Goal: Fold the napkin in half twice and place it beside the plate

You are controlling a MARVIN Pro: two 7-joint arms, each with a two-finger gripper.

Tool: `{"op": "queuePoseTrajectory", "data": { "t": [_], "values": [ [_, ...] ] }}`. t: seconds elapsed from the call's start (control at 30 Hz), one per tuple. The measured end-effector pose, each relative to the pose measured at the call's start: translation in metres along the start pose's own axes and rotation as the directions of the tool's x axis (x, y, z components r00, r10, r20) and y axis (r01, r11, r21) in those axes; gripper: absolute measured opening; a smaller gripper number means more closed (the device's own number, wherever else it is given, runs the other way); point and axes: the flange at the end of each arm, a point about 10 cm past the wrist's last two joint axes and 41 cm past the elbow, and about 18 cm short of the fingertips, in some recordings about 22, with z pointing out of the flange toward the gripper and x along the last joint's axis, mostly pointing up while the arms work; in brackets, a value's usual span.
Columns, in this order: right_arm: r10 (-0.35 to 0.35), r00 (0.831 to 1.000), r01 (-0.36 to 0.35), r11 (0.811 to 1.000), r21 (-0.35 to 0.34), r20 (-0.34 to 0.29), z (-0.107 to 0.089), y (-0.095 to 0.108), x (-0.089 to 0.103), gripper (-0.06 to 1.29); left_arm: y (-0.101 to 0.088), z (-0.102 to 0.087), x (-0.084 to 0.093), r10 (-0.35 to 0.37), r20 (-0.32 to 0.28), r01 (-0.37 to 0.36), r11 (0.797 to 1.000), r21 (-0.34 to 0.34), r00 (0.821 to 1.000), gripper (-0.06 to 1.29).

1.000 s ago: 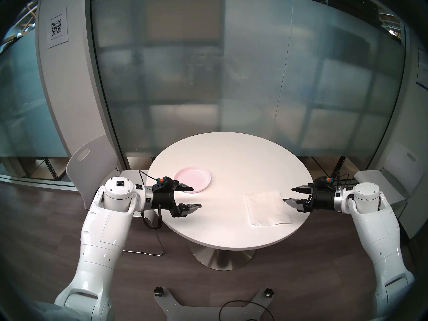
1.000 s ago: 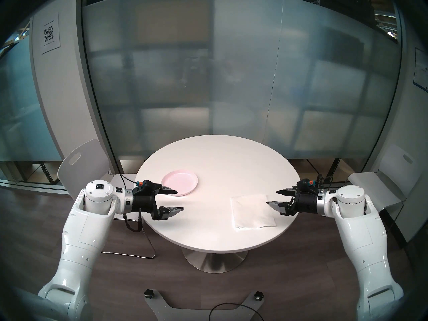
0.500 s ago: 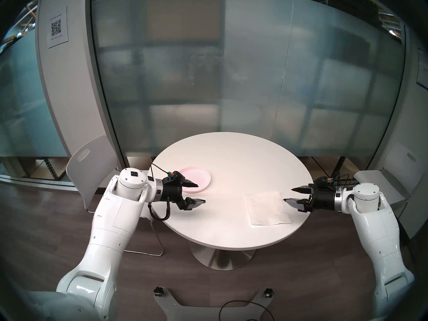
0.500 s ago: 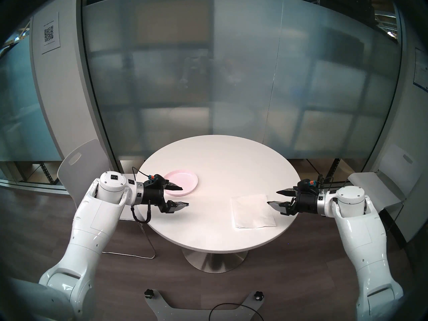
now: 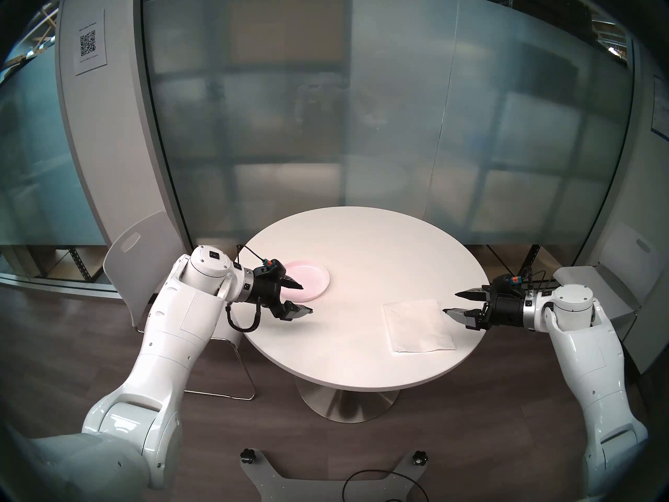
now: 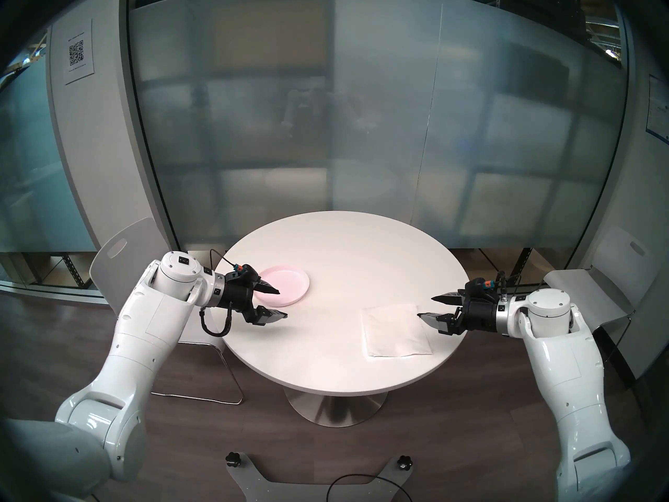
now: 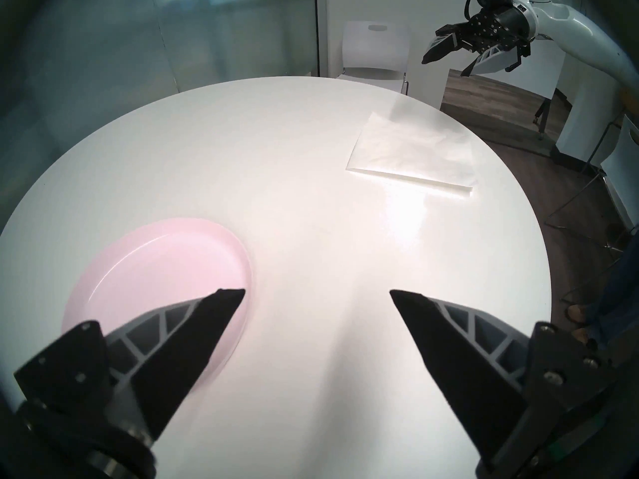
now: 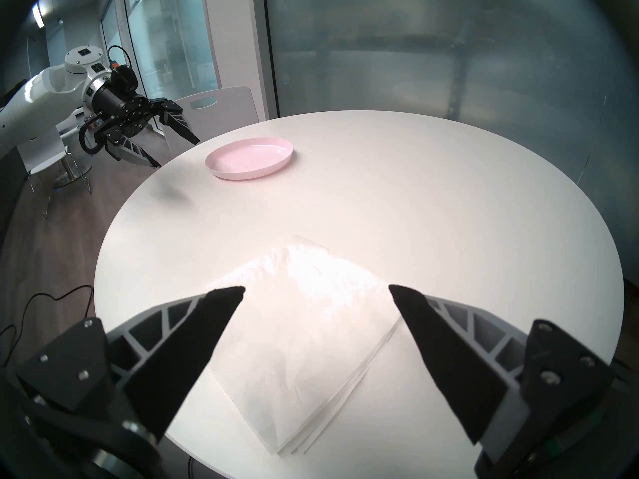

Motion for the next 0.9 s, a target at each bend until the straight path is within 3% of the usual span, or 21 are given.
{"op": "queuePoseTrajectory", "data": {
  "t": [0.47, 0.9],
  "values": [
    [-0.010, 1.000, 0.010, 1.000, 0.011, -0.004, 0.000, 0.000, 0.003, 1.20, -0.024, 0.004, -0.002, -0.043, 0.115, 0.047, 0.998, -0.029, 0.992, 1.21],
    [-0.014, 1.000, 0.014, 1.000, 0.017, -0.005, 0.000, 0.000, 0.003, 1.20, -0.041, 0.012, -0.004, -0.052, 0.183, 0.064, 0.996, -0.064, 0.982, 1.21]
  ]
}}
